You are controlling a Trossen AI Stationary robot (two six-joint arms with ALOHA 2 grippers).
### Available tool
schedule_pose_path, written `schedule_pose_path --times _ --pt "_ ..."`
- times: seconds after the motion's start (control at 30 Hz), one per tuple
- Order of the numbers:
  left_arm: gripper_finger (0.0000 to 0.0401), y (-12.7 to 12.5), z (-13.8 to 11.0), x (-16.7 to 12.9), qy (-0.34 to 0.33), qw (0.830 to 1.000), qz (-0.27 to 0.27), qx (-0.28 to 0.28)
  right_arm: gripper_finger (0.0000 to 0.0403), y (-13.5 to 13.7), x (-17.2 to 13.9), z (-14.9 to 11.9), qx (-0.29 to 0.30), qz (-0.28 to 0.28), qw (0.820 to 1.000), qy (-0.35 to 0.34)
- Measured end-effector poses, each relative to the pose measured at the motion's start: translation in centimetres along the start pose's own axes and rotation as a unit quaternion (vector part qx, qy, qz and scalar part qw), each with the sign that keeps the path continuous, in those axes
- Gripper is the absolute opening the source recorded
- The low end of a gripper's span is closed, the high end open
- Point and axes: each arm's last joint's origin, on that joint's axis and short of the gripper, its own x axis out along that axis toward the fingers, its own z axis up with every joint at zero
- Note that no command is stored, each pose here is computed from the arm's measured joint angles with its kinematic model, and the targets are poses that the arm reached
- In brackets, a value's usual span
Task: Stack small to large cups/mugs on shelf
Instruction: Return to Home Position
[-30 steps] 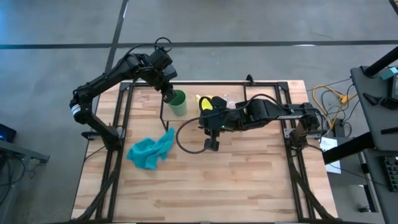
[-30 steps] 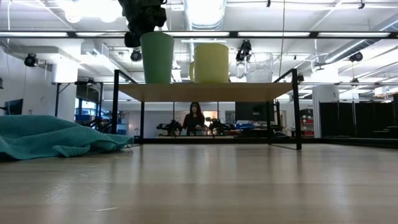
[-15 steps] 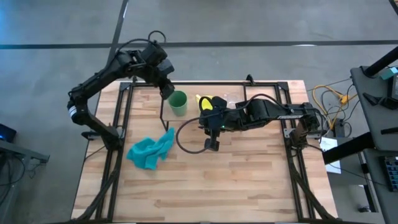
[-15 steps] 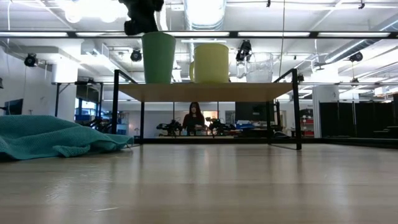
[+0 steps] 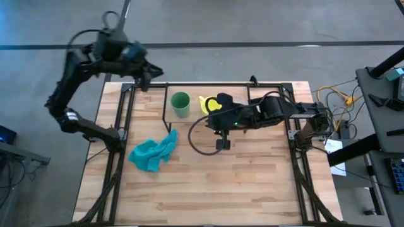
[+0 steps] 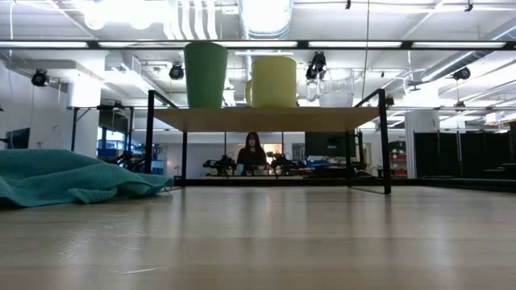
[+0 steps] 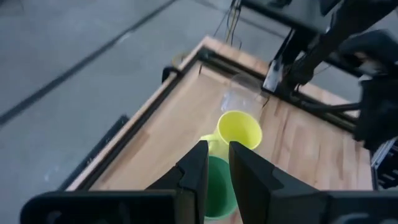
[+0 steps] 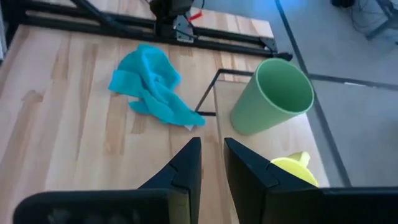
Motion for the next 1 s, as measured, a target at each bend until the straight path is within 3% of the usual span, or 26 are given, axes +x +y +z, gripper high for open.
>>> schedule_pose_path --times 0.1,0.3,0.43,0.6,0.83,1.0 --pt "0.0051 -0.4 -0.5 -2.2 -0.023 1.000 -0.002 0.004 0.0063 -0.1 -0.2 0.0 0.047 0.000 0.999 -0.004" --pt "0.0051 -0.8 -1.9 -5.1 -0.048 0.999 -0.004 0.010 0.0063 -1.2 -0.8 -0.1 0.067 -0.016 0.998 -0.005" --pt "0.0051 -1.0 -3.0 -6.8 -0.063 0.998 -0.004 0.011 0.0063 -2.3 -3.9 -0.5 0.120 -0.015 0.992 -0.025" --pt "0.0051 -1.0 -4.7 -8.1 -0.068 0.998 0.000 0.011 0.0063 -2.8 -8.9 -1.4 0.141 0.003 0.986 -0.088" --pt "0.0051 -0.4 -8.4 -7.5 -0.045 0.998 0.019 -0.035 0.0063 -2.5 -11.4 -5.3 0.166 0.027 0.971 -0.170" --pt "0.0051 -0.1 -11.4 -7.4 -0.099 0.994 0.012 -0.038 0.0063 -2.2 -10.6 -9.0 0.188 0.037 0.960 -0.203"
